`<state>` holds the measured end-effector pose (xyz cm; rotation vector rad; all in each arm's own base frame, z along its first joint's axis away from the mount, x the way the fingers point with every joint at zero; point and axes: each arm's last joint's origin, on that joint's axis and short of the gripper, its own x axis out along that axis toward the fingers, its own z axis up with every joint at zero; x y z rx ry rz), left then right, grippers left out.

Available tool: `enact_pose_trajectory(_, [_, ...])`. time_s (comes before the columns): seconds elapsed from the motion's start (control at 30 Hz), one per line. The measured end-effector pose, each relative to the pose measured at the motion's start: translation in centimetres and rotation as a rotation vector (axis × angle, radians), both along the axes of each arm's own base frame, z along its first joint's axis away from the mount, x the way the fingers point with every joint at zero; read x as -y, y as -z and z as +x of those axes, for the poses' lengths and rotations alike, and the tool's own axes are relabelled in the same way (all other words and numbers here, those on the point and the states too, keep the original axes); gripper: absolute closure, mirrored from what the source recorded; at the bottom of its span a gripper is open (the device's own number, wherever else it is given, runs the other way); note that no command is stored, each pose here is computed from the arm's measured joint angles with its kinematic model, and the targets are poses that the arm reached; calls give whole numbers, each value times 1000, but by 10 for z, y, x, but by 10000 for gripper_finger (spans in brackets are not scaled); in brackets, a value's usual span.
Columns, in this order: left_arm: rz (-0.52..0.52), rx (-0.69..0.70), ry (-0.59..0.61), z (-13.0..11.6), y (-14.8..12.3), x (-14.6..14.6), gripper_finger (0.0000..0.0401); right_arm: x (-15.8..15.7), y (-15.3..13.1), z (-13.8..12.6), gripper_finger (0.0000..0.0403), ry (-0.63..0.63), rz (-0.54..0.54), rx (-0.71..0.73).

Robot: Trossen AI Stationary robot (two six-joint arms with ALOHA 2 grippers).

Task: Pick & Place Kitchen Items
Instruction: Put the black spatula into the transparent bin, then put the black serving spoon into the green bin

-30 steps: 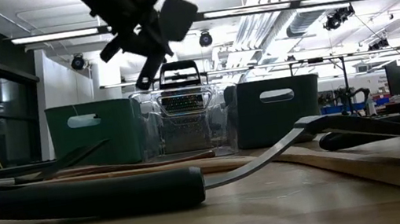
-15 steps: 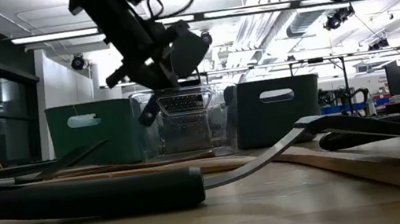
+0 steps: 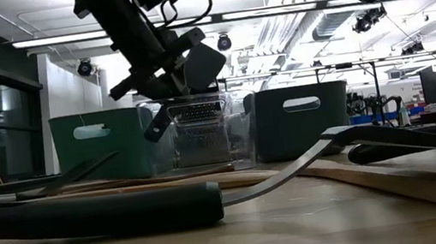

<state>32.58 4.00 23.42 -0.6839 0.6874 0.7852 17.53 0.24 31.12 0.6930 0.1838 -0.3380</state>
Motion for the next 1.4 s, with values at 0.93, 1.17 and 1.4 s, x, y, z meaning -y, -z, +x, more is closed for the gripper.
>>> enact_pose_trajectory(0.93, [2,-8,14,0,0,0,247,0,6,-2,105,-11,-28,-73])
enact_pose_trajectory(1.17, [2,7,16,-1,-3,0,233,0,8,-3,105,-11,-30,-94])
enact_pose_trajectory(1.4, [33,76,32,-9,-23,1,233,0,13,-8,105,-20,6,-147])
